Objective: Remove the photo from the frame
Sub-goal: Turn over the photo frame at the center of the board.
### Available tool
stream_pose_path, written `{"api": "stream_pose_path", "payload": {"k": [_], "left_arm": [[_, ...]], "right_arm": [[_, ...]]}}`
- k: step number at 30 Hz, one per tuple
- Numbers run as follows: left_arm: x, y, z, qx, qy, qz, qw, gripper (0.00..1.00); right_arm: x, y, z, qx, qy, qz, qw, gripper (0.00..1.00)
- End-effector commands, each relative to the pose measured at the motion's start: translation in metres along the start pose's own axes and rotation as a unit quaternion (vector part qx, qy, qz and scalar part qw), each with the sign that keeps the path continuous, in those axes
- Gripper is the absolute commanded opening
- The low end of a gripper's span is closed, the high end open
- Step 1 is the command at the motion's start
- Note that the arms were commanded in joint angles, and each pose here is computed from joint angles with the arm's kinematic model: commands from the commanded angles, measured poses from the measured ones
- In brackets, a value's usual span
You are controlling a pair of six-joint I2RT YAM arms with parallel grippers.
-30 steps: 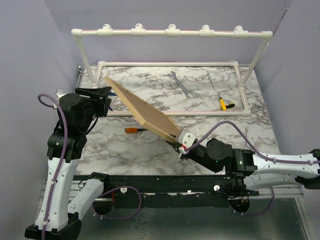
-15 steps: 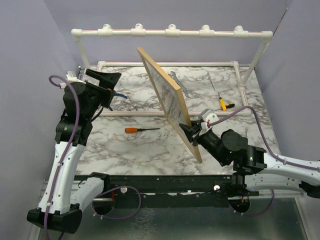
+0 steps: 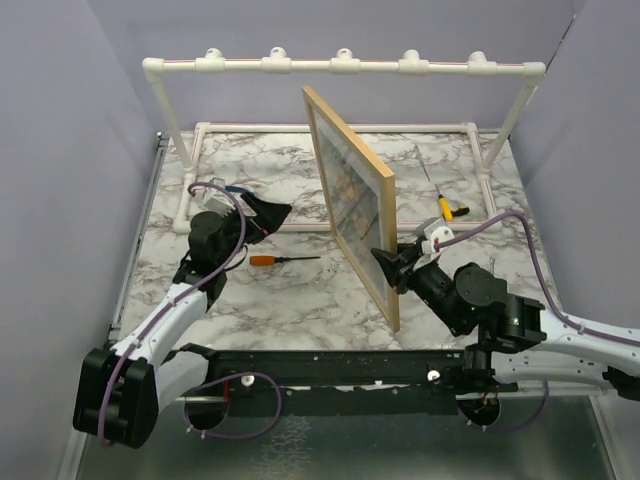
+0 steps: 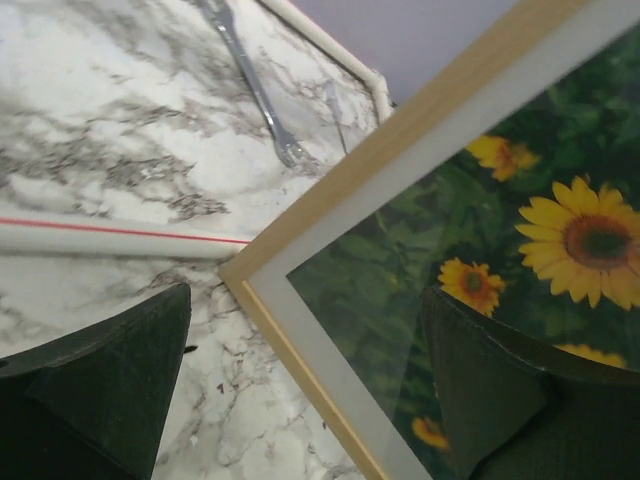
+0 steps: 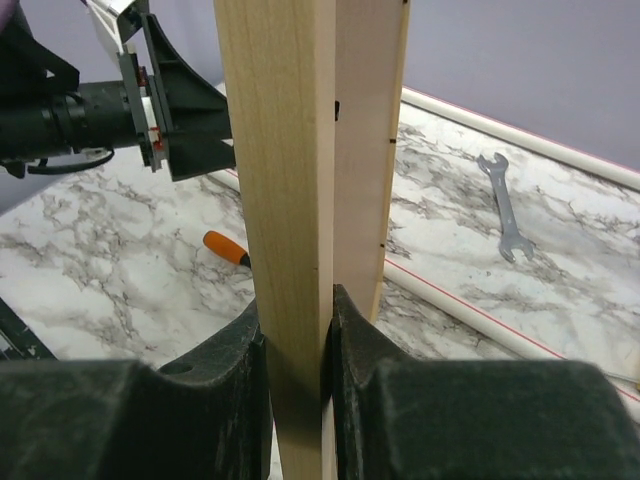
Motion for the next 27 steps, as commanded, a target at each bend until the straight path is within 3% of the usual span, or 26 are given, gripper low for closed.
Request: {"api": "stream_pose_path", "payload": {"k": [1, 5, 12, 27], "left_arm": [[-0.007, -0.043, 0.019, 0.11, -0.045, 0.122, 0.985, 0.94], [0.006, -0.045, 0.034, 0.102, -0.038, 0.162, 0.981, 0.93], [0.017, -0.039, 0.053, 0.094, -0.013, 0.161, 0.982, 0.93], [0.02, -0.033, 0.034, 0.056, 0.003, 0.128, 0.99, 0.93]], "right_arm": [[0.047, -0.023, -0.001, 0.092, 0.087, -0.021, 0.992, 0.01], [0.049, -0.032, -0.008, 0.124, 0.088, 0.009, 0.988, 0.01], [0.052, -0.045, -0.028, 0.159, 0.085, 0.098, 0.979, 0.01], [0.078, -0.067, -0.053, 0.19, 0.06, 0.22, 0.955, 0.01]]}}
Point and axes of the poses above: each gripper's point midway between its finger pads, its own z axis out along the fingers, its own y axis along the line the jaws close on, x = y × z, the point moved 4 cm from there along -z, back along the fingers, and after that the axes turned 9 degrees about z, right-handed, at the moved point
